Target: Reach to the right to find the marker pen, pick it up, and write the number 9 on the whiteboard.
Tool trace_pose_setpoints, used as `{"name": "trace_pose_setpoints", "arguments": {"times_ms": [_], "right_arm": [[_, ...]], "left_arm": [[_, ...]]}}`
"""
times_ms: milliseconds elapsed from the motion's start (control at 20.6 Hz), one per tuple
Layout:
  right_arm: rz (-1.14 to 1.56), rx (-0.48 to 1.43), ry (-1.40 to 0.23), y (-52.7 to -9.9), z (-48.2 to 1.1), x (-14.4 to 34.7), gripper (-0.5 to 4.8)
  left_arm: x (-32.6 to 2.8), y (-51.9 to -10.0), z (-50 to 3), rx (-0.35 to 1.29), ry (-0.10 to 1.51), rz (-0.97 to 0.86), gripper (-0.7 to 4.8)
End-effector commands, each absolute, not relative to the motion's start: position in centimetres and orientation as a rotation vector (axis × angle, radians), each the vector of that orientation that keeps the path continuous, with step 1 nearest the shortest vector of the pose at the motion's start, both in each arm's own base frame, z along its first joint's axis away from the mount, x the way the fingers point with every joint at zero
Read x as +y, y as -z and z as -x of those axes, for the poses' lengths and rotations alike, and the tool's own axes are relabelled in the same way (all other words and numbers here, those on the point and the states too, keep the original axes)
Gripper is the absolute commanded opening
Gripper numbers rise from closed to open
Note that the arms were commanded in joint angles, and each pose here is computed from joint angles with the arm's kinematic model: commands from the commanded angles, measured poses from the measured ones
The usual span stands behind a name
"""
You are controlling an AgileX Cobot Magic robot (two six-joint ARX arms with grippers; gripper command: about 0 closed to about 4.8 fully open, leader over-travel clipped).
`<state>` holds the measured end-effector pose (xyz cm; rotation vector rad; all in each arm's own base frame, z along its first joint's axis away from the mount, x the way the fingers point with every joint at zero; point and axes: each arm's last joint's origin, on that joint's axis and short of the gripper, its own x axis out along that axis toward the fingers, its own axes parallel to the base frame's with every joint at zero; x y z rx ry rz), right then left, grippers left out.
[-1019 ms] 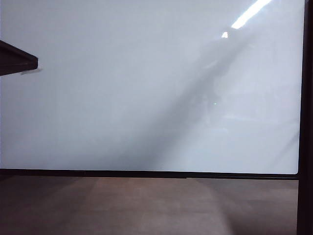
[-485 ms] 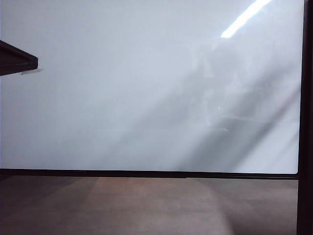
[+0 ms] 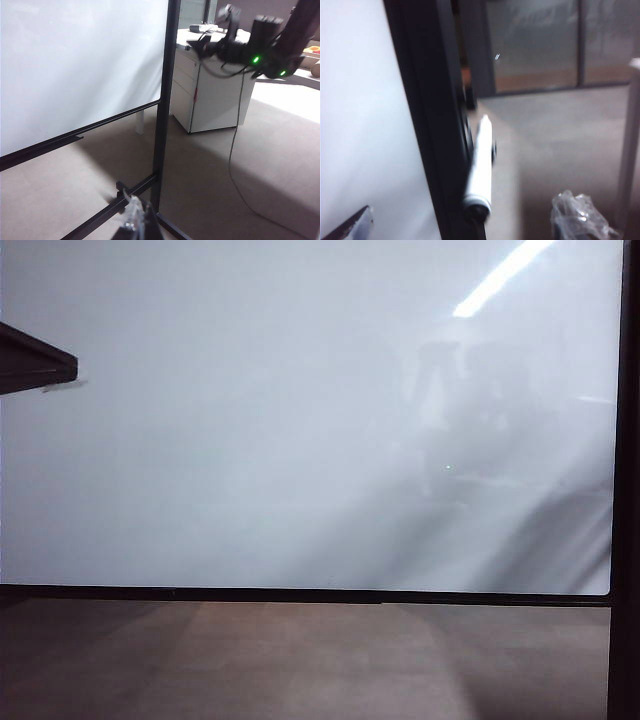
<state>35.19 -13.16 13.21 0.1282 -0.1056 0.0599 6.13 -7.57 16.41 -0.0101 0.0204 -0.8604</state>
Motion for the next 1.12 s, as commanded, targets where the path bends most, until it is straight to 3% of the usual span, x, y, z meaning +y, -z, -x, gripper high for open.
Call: {"name": "trace_pose_setpoints", "arguments": {"times_ms": [49, 388, 534, 776, 922, 1067, 1116], "right_arm": [[-0.124, -0.124, -0.069, -12.8, -36.4, -13.6, 4.79], [-0.093, -0.118, -0.076, -12.8, -38.0, -13.8, 4.77], [-0.066, -0.102, -0.096, -12.9, -38.8, -13.1, 4.25], [-0.056, -0.097, -0.077, -13.0, -39.1, -12.7, 4.16], [-0.057, -0.097, -0.074, -13.0, -39.1, -12.8, 3.58], [-0.057, -0.097, -0.074, -13.0, -39.1, -12.8, 3.54], [-0.057, -0.097, -0.074, -13.0, -39.1, -12.8, 3.10]], "left_arm": [[-7.6, -16.5, -6.1, 0.009, 0.860, 0.014, -0.05], [-7.6, -16.5, -6.1, 0.008, 0.861, 0.013, -0.05], [-7.6, -16.5, -6.1, 0.009, 0.861, 0.014, -0.05], [-7.6, -16.5, -6.1, 0.009, 0.861, 0.013, -0.05], [-7.6, -16.5, -6.1, 0.009, 0.861, 0.013, -0.05], [-7.6, -16.5, -6.1, 0.009, 0.861, 0.013, -0.05], [-7.6, -16.5, -6.1, 0.009, 0.861, 0.013, -0.05]]}}
